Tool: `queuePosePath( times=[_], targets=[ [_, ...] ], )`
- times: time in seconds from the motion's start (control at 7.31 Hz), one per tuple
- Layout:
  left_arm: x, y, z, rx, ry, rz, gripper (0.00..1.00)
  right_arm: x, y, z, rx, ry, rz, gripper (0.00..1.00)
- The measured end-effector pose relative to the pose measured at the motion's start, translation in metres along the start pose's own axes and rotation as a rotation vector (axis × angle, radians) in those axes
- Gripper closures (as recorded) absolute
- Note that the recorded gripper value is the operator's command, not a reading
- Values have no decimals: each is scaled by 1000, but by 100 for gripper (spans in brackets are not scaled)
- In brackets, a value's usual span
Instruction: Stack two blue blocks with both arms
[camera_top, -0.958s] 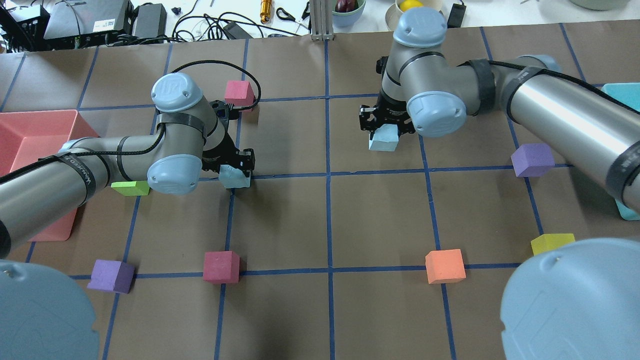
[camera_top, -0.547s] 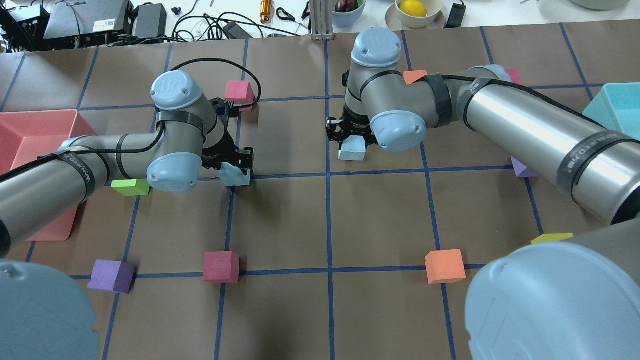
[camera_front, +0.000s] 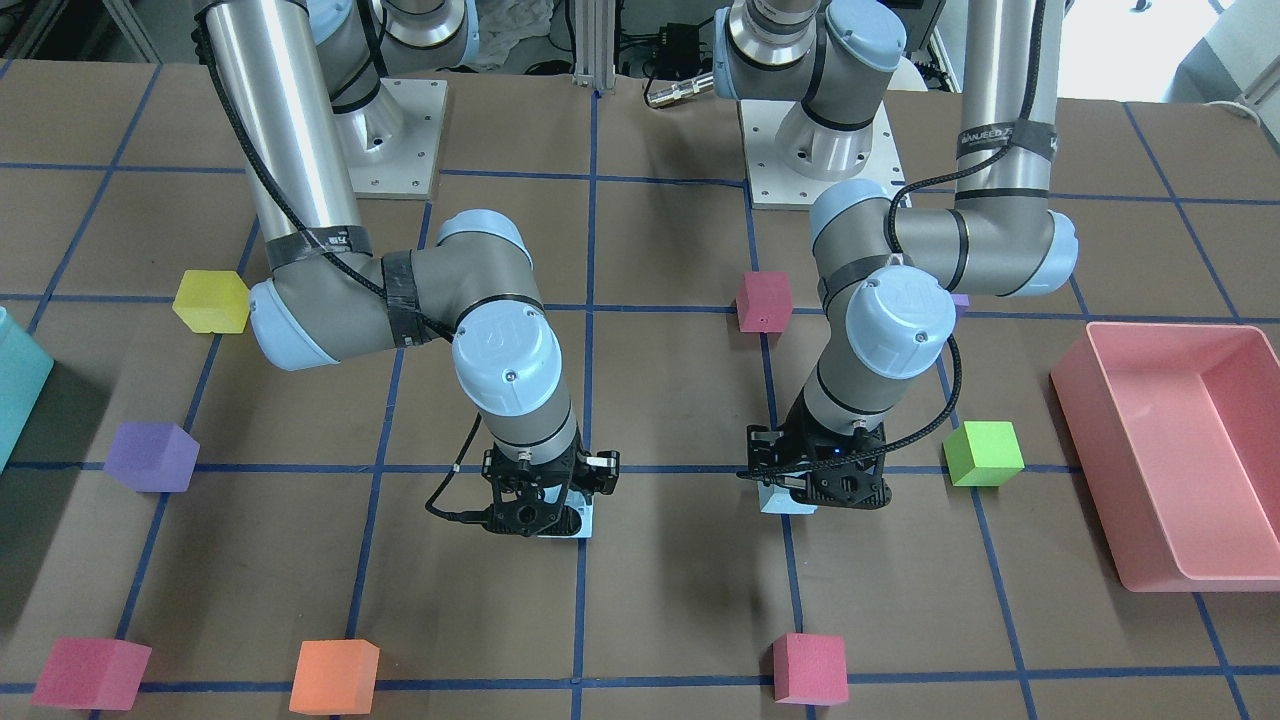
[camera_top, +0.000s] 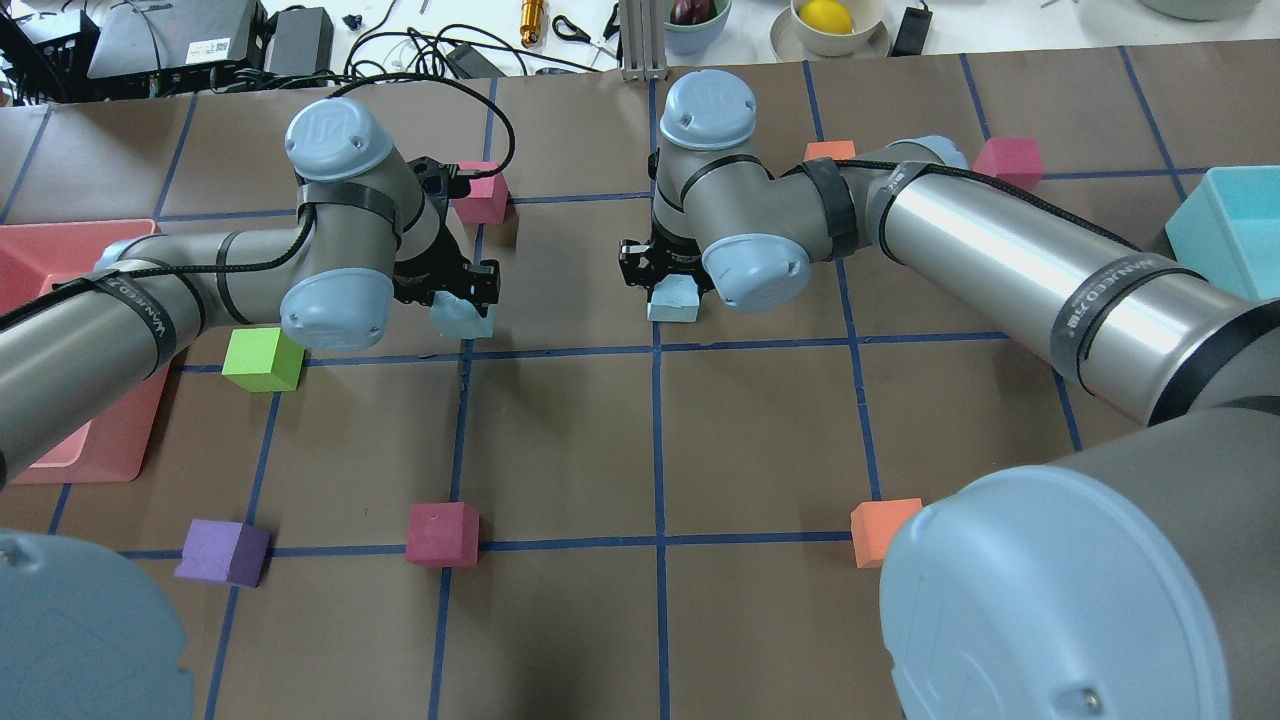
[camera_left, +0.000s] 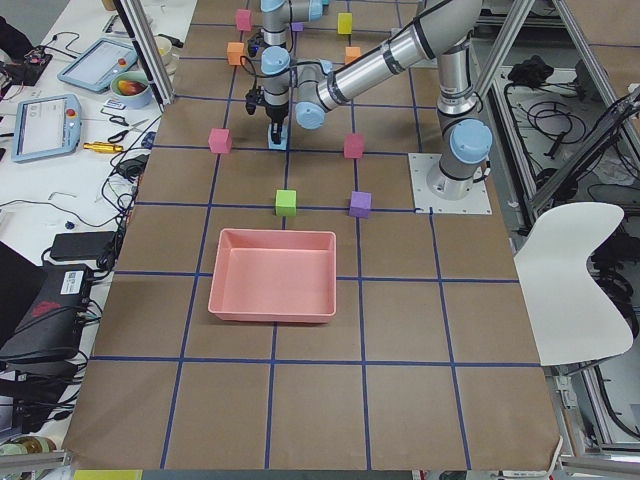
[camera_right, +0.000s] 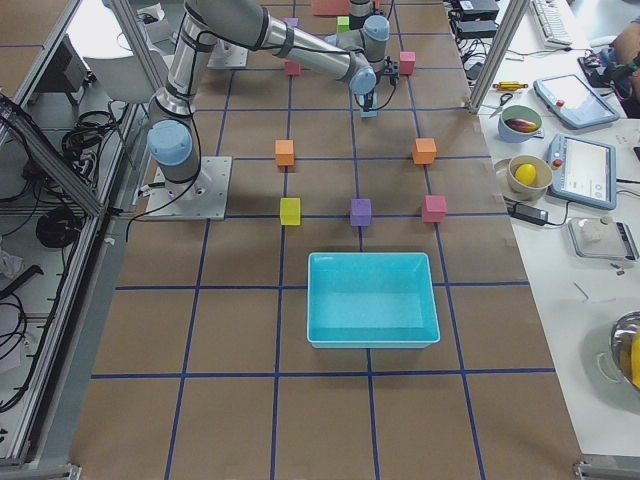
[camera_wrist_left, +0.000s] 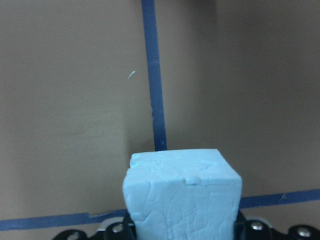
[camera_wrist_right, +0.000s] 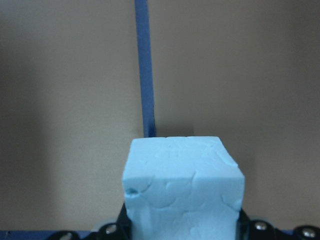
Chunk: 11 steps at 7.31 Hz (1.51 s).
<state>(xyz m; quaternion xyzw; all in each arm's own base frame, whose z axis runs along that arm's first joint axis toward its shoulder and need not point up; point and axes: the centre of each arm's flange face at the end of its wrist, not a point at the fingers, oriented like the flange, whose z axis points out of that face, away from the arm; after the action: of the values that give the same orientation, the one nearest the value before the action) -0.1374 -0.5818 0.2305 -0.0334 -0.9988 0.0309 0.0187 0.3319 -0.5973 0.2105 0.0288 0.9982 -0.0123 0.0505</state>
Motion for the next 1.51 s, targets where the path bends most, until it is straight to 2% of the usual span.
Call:
queuePosePath(
  times=[0.68, 0.82, 0.96, 1.23, 1.51],
  targets=[
    [1, -33, -39, -23, 4, -24, 100, -9, 5, 9, -19, -11, 24, 91],
    [5, -38, -46, -24, 10, -46, 100, -11, 6, 11, -26, -17, 26, 71],
    [12, -42, -51, -23, 12, -57, 100, -12, 7, 13, -31, -20, 28, 2],
    [22, -48, -63, -33, 10, -56, 100, -13, 7, 18, -36, -20, 27, 0],
    [26, -51, -69, -44, 8, -51, 100, -17, 0, 6, -11, -24, 27, 0]
  ],
)
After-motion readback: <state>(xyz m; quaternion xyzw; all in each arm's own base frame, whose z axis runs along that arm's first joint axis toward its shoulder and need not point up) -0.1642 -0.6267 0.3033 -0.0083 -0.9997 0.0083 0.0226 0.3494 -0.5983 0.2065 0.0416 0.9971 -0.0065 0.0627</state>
